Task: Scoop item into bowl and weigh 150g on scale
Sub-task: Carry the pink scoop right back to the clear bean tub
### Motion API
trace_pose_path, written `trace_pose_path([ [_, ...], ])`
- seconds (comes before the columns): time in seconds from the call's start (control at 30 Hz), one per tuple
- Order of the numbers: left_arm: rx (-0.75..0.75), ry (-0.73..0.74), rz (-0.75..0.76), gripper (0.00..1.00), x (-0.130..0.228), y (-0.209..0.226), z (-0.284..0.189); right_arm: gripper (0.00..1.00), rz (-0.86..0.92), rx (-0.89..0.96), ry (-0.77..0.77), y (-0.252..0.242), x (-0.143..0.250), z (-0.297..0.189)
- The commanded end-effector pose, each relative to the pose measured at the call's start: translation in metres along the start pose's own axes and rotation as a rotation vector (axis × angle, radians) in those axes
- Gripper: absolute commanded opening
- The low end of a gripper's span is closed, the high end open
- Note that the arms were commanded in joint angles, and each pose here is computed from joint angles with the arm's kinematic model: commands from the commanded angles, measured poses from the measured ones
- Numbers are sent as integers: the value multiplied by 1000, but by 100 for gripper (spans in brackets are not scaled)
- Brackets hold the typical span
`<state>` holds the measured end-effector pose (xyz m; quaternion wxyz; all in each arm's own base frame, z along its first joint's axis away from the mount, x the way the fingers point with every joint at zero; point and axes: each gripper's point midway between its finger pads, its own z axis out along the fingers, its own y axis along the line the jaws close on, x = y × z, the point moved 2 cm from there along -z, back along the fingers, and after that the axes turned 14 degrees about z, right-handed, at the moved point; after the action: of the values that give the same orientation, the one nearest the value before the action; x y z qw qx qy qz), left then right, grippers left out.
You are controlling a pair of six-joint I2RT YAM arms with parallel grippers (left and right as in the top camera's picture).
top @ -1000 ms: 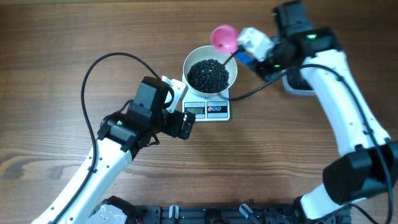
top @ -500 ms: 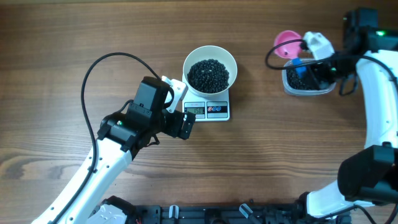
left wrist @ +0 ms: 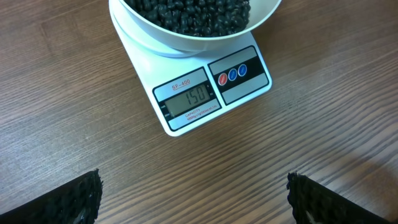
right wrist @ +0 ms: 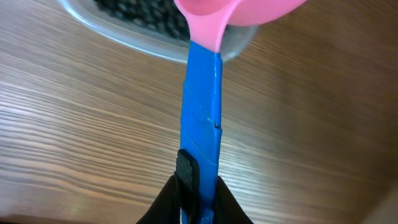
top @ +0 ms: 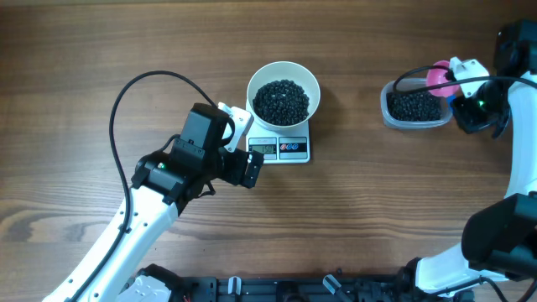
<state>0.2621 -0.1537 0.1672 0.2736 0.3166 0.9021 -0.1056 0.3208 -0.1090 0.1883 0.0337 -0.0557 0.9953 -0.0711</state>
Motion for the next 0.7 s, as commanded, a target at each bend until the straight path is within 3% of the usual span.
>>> trace_pose_path([
  [0.0,-5,-15,3,100,-7,0,-3,4,6,149,34,-17,9,-2],
  [0.17,-5,-15,3,100,-7,0,-3,4,-26,179,0,-10,-4,5],
  [0.37,-5,-15,3,100,-7,0,-3,8,-98,503,74,-25,-7,5],
  [0.6,-6,-15,3,100,-7,0,-3,11,-158,434,58,-7,-12,13],
  [0.67,-5,-15,3,100,-7,0,-3,21,-159,402,47,-2,-13,15],
])
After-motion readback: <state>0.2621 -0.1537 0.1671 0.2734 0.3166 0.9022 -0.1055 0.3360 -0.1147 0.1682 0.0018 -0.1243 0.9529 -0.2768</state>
